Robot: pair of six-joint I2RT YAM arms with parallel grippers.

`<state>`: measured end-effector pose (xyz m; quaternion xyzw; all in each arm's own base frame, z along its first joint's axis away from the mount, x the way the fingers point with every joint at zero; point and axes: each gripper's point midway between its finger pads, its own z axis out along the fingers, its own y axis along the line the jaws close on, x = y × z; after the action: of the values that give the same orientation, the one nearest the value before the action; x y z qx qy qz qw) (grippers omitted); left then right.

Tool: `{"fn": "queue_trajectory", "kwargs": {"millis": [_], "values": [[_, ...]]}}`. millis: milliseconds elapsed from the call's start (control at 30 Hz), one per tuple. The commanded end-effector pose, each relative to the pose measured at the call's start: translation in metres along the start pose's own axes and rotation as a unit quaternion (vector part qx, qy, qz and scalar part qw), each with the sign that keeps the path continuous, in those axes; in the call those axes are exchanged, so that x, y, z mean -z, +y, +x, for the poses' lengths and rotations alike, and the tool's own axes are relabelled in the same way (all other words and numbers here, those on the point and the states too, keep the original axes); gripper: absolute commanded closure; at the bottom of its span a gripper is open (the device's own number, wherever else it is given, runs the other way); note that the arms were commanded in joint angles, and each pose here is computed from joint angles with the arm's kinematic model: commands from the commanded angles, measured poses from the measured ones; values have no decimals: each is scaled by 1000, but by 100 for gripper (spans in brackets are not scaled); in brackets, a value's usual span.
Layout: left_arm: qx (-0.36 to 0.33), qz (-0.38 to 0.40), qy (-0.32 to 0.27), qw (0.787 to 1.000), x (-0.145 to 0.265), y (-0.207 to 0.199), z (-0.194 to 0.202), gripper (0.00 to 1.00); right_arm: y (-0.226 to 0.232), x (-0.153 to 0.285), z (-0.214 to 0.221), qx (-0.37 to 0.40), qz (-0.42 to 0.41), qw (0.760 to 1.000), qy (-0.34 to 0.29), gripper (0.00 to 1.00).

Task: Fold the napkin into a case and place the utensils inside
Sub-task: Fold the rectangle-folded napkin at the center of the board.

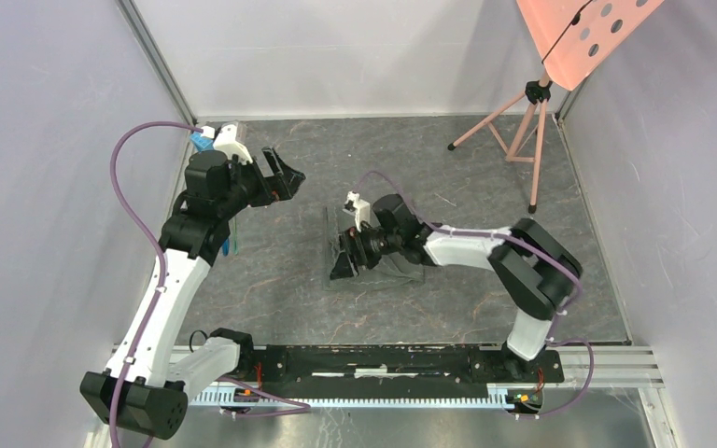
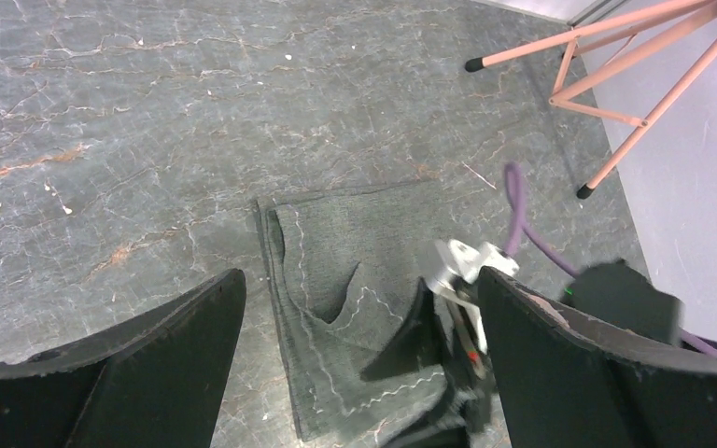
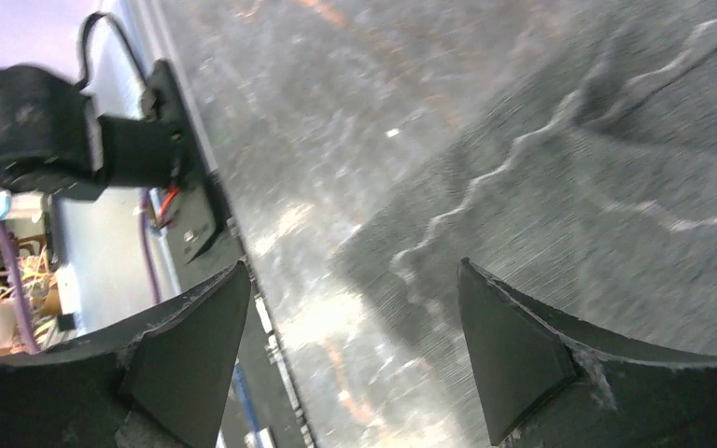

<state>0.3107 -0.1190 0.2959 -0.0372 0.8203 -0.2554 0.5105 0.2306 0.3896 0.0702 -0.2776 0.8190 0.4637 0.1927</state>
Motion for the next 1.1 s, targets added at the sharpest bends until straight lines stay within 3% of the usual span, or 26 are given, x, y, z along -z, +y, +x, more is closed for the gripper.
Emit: {"fn": "queue_trajectory", "kwargs": {"millis": [0, 300, 533, 700, 833, 1067], "values": [[-32, 11, -9, 999, -2, -2, -5, 0, 32, 32, -34, 30, -2, 996, -81, 12], [-25, 10, 15, 1000, -12, 2, 5, 0, -30, 62, -27, 16, 103, 990, -91, 13], [-2, 7, 51, 999, -24, 5, 20, 0, -60, 54, -40, 16, 121, 989, -88, 26], [39, -12, 124, 991, -30, 19, 63, 2, -81, 38, -42, 24, 130, 988, -74, 32], [33, -20, 161, 986, -24, 28, 87, 2, -90, 33, -41, 25, 133, 988, -75, 30], [28, -13, 154, 988, 0, 27, 99, 2, -94, 32, -41, 33, 137, 987, -78, 26]]}}
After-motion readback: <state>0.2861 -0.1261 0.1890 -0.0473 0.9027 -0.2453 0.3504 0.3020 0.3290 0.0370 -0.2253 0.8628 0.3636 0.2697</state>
